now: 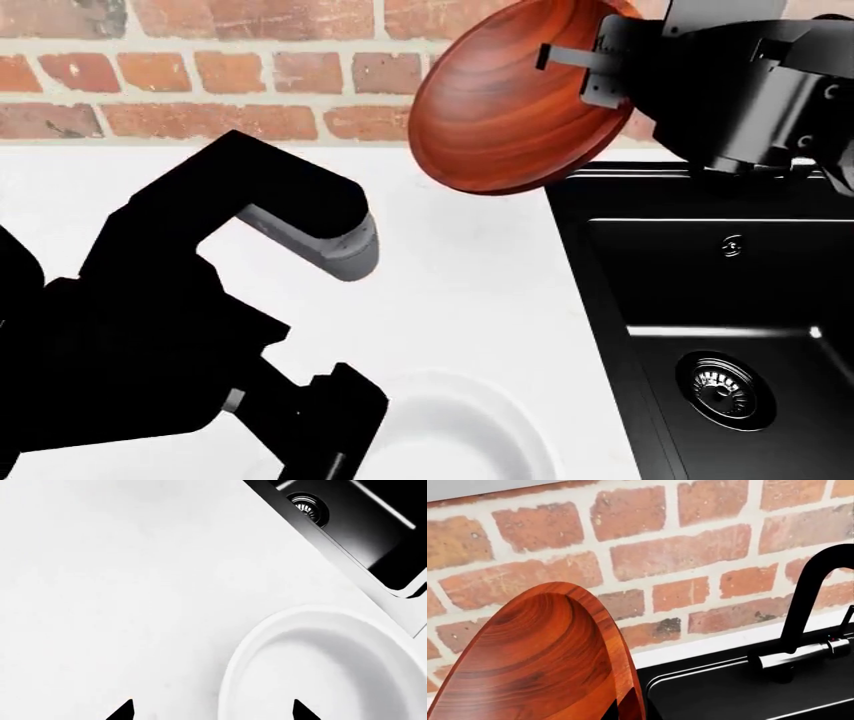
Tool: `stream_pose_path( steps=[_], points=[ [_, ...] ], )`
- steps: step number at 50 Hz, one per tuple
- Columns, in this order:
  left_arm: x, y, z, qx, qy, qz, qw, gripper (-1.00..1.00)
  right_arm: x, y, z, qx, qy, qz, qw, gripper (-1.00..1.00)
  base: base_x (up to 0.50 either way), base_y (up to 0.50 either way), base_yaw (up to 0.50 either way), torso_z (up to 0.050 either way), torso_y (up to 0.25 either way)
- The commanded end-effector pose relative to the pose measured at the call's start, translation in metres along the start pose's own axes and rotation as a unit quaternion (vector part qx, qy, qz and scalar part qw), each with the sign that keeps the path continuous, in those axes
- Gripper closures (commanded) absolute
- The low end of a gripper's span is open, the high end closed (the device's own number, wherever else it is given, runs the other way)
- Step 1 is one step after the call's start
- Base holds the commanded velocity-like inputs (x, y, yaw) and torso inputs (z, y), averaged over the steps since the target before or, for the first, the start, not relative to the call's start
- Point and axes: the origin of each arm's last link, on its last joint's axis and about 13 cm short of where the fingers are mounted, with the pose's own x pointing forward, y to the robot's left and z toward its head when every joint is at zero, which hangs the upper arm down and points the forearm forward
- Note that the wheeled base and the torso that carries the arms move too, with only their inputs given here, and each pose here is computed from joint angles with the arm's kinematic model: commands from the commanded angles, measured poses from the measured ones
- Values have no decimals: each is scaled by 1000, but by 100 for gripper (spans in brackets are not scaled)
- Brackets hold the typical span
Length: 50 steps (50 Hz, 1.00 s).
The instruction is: Stack the bowls in the sink.
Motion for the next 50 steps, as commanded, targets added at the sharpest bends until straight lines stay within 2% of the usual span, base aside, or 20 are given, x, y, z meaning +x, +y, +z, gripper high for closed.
stream_pose_path(
  steps=[1, 17, 50],
  points=[
    [4, 1, -4, 3, 20, -4, 1000, -100, 1, -1, 2, 3, -9, -3, 1000, 100, 0, 0, 0, 0, 0],
    [11, 0, -6, 9, 40, -12, 999, -100, 3, -1, 0, 3, -5, -2, 1000, 100, 0, 0, 0, 0, 0],
    [43, -1, -1, 37, 105, 15, 994, -100, 5, 0, -5, 1, -3, 0, 1000, 100, 0, 0, 0, 0, 1]
  ],
)
